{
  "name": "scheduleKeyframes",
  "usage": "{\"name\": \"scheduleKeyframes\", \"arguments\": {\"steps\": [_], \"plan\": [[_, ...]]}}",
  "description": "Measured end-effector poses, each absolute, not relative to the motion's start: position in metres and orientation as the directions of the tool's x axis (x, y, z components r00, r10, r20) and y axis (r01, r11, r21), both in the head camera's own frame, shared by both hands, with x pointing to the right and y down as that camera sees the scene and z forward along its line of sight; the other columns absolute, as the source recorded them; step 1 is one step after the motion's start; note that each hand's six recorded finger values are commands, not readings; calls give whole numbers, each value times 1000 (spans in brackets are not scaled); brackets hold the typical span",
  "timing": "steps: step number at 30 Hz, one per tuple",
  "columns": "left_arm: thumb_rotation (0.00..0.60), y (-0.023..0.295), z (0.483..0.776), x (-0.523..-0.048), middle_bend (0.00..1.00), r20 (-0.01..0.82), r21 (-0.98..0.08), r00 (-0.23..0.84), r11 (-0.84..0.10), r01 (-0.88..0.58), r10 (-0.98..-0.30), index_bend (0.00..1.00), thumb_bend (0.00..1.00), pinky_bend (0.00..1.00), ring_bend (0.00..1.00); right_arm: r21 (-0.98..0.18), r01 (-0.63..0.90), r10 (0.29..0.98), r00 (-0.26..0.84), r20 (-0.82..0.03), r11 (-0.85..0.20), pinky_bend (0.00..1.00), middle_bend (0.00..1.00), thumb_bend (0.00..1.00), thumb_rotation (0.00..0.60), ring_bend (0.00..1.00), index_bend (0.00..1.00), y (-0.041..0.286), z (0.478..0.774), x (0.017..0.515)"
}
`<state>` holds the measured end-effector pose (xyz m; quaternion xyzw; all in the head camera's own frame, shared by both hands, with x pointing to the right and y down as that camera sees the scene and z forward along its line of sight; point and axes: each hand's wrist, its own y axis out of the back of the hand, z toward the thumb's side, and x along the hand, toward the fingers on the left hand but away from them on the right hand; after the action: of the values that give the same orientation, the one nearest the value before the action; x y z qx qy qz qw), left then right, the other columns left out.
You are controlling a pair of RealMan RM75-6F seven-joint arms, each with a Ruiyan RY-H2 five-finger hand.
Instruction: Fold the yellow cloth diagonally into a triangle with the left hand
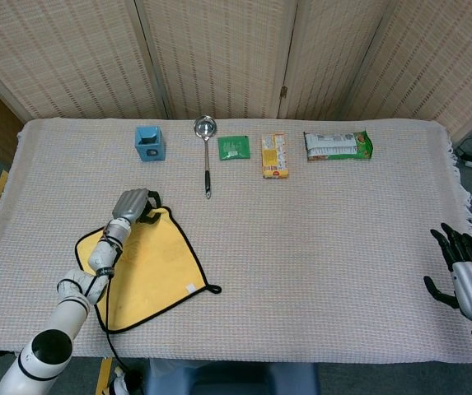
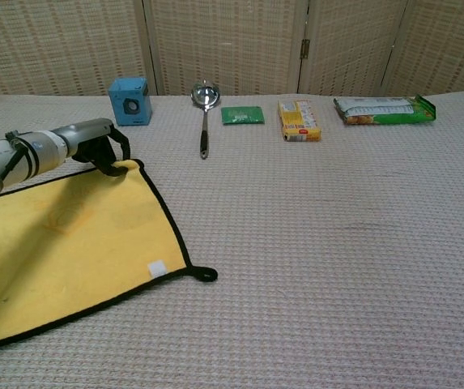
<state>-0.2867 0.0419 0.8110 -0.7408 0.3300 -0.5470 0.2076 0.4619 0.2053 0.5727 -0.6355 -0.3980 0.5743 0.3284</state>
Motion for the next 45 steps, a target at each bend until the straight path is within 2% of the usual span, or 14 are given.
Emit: {"name": "scheduleKeyframes", "arguments": {"steps": [11,17,23,29,37,45], "plan": [[600,41,796,-293,1000,598,-713,229,-641,-284,-768,652,461,1000,1000,-875,128,884,51,-464,-467,0,0,414,600,0,0,208,570,454],[600,58,781,-303,1000,530,-739,281,-598,-309,-800,645,463,1000,1000,-872,129,881,82,-465,-472,0,0,414,600,0,0,211,569,448],[600,92,760,-313,1000,475,-748,324,-570,-341,-818,643,464,1000,1000,-872,131,881,124,-458,-471,0,0,414,600,0,0,216,565,439],[600,136,725,-321,1000,450,-751,340,-556,-357,-826,632,464,1000,1000,-872,135,879,163,-448,-470,0,0,414,600,0,0,220,560,431],[600,199,671,-359,1000,473,-774,250,-534,-339,-845,629,464,1000,1000,-872,142,875,209,-436,-468,0,0,414,600,0,0,225,555,420],[600,245,653,-373,1000,506,-767,221,-552,-327,-834,626,463,1000,1000,-875,141,874,236,-424,-463,0,0,414,600,0,0,233,550,414]]}}
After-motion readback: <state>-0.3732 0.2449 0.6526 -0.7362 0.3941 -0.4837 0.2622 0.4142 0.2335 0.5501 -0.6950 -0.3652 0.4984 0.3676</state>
